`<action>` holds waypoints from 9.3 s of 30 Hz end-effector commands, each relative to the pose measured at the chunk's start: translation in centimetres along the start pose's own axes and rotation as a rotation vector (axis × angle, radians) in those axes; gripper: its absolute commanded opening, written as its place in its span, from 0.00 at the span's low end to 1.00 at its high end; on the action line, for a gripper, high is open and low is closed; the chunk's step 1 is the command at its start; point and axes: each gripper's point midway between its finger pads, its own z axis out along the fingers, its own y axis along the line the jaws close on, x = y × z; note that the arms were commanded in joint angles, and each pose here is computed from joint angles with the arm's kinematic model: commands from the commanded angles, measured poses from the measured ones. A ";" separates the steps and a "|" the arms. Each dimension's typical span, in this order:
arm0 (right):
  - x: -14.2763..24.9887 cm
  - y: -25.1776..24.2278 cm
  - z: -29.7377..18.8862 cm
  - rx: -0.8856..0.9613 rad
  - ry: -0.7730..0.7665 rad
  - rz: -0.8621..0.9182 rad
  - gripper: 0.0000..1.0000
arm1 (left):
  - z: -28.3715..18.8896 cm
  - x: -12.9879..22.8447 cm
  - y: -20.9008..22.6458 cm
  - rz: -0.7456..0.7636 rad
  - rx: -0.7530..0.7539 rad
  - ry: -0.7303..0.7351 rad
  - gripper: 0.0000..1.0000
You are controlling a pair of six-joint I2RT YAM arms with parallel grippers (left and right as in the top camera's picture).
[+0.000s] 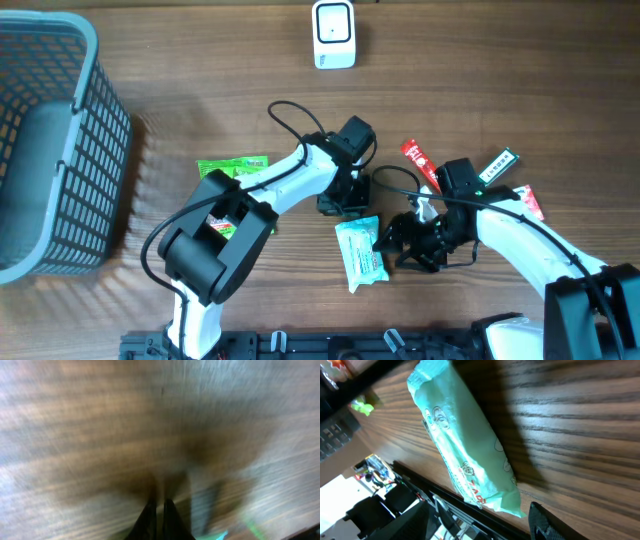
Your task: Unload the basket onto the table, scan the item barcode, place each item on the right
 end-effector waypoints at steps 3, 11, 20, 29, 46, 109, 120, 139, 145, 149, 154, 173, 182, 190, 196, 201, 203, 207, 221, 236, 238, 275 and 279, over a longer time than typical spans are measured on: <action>2.8 0.3 1.0 0.020 0.099 -0.002 0.62 | 1.1 -2.3 4.0 -0.078 -0.112 -0.072 0.04; 4.4 -0.7 3.1 0.187 0.118 -0.127 0.41 | 0.2 -2.1 6.7 -0.124 -0.149 -0.027 0.05; 3.0 -1.4 5.1 0.388 0.007 -0.468 0.04 | 0.2 -2.4 6.5 -0.121 -0.140 -0.040 0.07; -3.7 -0.8 2.9 0.514 -0.326 -0.445 0.04 | -0.6 -2.2 8.8 -0.111 -0.173 -0.001 0.12; -6.6 6.0 -2.7 0.235 -0.332 -0.456 0.56 | -7.8 -1.4 7.6 -0.123 -0.106 0.004 0.04; -8.8 6.7 -7.9 0.342 -0.375 -0.560 0.05 | -20.0 -2.9 7.2 -0.120 -0.054 -0.494 0.20; -10.7 8.1 -12.9 1.108 -0.740 -0.668 0.04 | -24.1 -4.5 14.0 -0.215 -0.221 -0.630 1.00; -9.2 6.0 -0.5 1.326 -0.516 -0.872 0.14 | -24.1 -4.5 14.0 -0.214 -0.221 -0.629 1.00; -8.3 5.7 1.3 1.247 -0.408 -0.901 0.36 | -24.1 -4.5 14.0 -0.214 -0.221 -0.629 1.00; -6.8 6.4 3.4 1.115 -0.274 -0.961 0.45 | -24.1 -4.5 14.0 -0.214 -0.221 -0.629 1.00; -6.2 9.9 1.6 0.905 -0.314 -0.944 0.72 | -24.1 -4.5 14.0 -0.214 -0.221 -0.629 1.00; -9.2 2.8 2.0 0.629 -0.238 -0.656 0.08 | -24.1 -4.5 14.0 -0.214 -0.221 -0.629 1.00; -7.4 7.2 1.0 0.493 -0.189 -0.783 0.13 | -24.1 -4.5 14.0 -0.214 -0.221 -0.629 1.00; -4.6 12.7 1.2 0.301 -0.136 -0.953 0.40 | -24.1 -4.5 14.0 -0.214 -0.221 -0.629 1.00; -4.8 12.9 1.6 0.317 -0.152 -0.958 0.73 | -24.1 -4.5 14.0 -0.214 -0.221 -0.629 1.00; -4.9 13.8 1.8 0.265 -0.178 -0.854 1.00 | -24.1 -4.5 14.0 -0.214 -0.221 -0.629 1.00; -5.0 13.8 1.8 0.266 -0.184 -0.856 1.00 | -24.1 -4.5 14.0 -0.214 -0.221 -0.629 1.00; -7.6 12.2 0.4 0.405 -0.323 -0.704 0.74 | -24.1 -4.5 14.0 -0.214 -0.221 -0.629 1.00; -11.9 10.6 -3.0 0.571 -0.625 -0.470 0.75 | -24.1 -4.5 14.0 -0.214 -0.221 -0.629 1.00; -15.6 9.6 0.8 0.683 -0.586 -0.703 0.66 | -24.1 -4.5 14.0 -0.214 -0.221 -0.629 1.00; -15.8 9.7 1.0 0.695 -0.577 -0.749 0.66 | -24.1 -4.5 14.0 -0.214 -0.221 -0.629 1.00; -7.4 6.3 -8.3 0.672 -0.613 -0.184 0.78 | -24.1 -4.5 14.0 -0.214 -0.221 -0.629 1.00; -7.7 2.9 -5.9 0.671 -0.618 -0.087 0.78 | -24.1 -4.5 14.0 -0.214 -0.221 -0.629 1.00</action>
